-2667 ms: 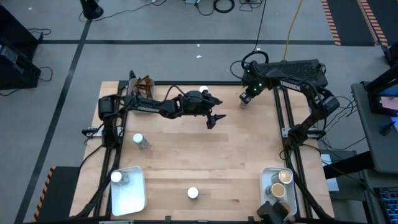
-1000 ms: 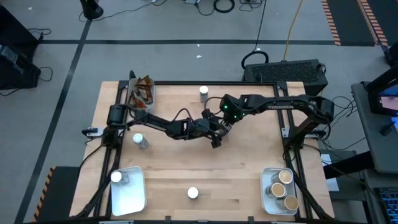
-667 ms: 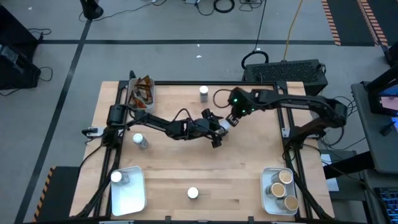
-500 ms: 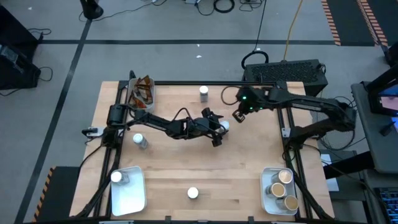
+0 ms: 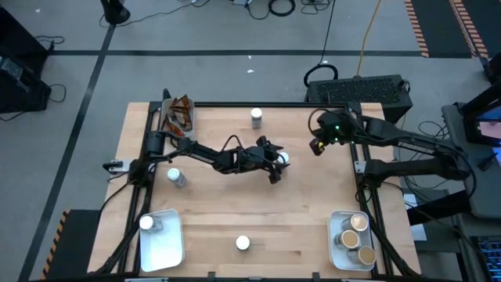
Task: Sort spices by type
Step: Put the white seasoning bottle into the bottom left white bin
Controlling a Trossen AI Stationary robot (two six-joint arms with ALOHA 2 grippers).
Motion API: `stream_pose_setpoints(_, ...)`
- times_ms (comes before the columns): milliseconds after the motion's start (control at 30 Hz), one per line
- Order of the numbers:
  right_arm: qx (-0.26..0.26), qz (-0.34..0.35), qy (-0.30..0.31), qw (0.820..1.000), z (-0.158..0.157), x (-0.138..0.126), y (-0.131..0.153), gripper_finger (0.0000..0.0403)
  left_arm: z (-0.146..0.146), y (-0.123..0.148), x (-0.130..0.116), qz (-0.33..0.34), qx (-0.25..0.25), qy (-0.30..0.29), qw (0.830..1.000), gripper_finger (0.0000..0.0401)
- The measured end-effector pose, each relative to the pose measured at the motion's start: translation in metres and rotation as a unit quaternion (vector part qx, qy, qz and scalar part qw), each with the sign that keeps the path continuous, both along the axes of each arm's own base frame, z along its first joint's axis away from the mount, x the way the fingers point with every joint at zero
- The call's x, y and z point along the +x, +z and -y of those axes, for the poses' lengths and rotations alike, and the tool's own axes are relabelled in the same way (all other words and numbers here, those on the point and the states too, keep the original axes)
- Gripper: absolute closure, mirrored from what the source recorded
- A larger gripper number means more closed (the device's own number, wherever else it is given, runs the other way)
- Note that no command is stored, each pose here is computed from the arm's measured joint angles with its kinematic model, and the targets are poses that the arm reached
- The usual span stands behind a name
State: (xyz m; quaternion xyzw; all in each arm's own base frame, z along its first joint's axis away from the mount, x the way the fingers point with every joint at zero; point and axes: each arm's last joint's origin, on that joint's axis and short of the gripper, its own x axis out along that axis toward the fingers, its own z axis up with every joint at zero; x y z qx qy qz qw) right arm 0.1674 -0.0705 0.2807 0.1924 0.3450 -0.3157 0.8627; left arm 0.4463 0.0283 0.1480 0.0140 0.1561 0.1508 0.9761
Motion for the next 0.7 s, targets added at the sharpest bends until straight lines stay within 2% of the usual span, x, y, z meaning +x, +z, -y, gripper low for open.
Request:
stream_pose_setpoints(267,-0.005,0.013,0.0,1.0,-0.004,-0.01,-0.012,0.0403,-0.004,-0.002,0.004,0.007,-0.011,-0.006,1.0,0.0052)
stream_pose_setpoints(367,-0.007,0.018,0.0,1.0,-0.004,-0.01,-0.017,0.0403,-0.003,-0.004,0.004,0.002,-0.016,-0.019,1.0,0.0064)
stream_pose_setpoints(533,-0.012,0.033,-0.001,0.999,-0.004,-0.009,-0.024,0.0403,-0.004,-0.004,0.004,0.002,-0.017,-0.023,1.0,0.0114)
stream_pose_setpoints(700,-0.013,0.042,-0.002,0.999,-0.004,-0.009,-0.032,0.0403,-0.003,-0.004,0.004,-0.001,-0.021,-0.037,0.999,0.0184)
